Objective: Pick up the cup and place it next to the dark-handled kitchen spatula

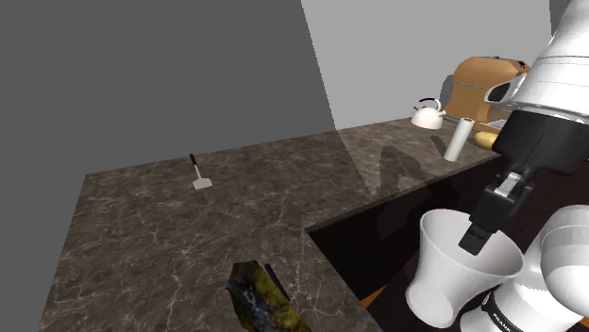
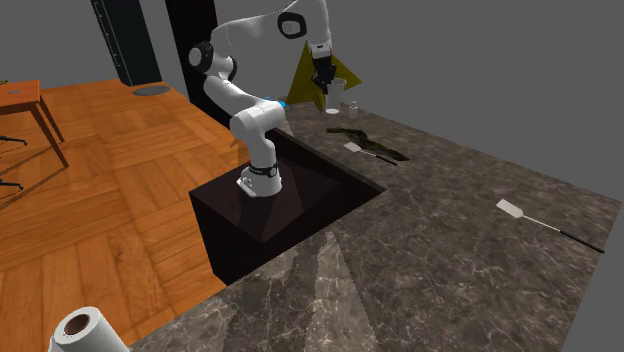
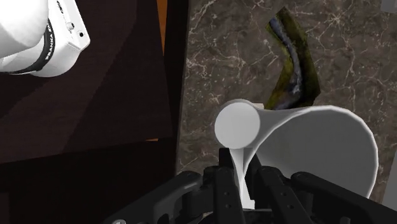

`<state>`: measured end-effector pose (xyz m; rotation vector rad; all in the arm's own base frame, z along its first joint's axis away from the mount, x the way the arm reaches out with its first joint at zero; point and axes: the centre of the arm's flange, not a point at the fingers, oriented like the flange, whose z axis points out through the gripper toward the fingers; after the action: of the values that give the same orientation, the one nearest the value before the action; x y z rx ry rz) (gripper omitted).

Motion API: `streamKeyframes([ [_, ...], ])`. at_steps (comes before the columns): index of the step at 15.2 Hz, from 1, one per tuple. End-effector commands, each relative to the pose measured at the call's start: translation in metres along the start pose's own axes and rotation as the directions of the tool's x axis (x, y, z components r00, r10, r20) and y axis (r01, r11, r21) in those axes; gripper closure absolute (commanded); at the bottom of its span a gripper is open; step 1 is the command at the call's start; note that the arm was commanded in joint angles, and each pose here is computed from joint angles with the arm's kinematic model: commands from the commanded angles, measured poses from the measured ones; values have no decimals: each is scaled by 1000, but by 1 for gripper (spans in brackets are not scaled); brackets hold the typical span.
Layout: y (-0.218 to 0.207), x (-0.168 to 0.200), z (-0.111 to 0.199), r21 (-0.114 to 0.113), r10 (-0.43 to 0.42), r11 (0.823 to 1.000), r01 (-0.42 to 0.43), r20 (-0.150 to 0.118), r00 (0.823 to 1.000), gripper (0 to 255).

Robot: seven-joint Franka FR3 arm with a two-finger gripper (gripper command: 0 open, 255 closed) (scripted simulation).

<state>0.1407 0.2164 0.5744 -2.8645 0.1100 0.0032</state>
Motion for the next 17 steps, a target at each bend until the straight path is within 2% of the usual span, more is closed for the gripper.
streamKeyframes([
  [1, -21, -16, 6, 1, 1, 1000, -1, 0, 1000, 255],
  [11, -125, -82, 36, 1, 1, 1000, -1, 0, 1000, 255],
  [17, -116, -81, 67, 1, 1, 1000, -1, 0, 1000, 255],
])
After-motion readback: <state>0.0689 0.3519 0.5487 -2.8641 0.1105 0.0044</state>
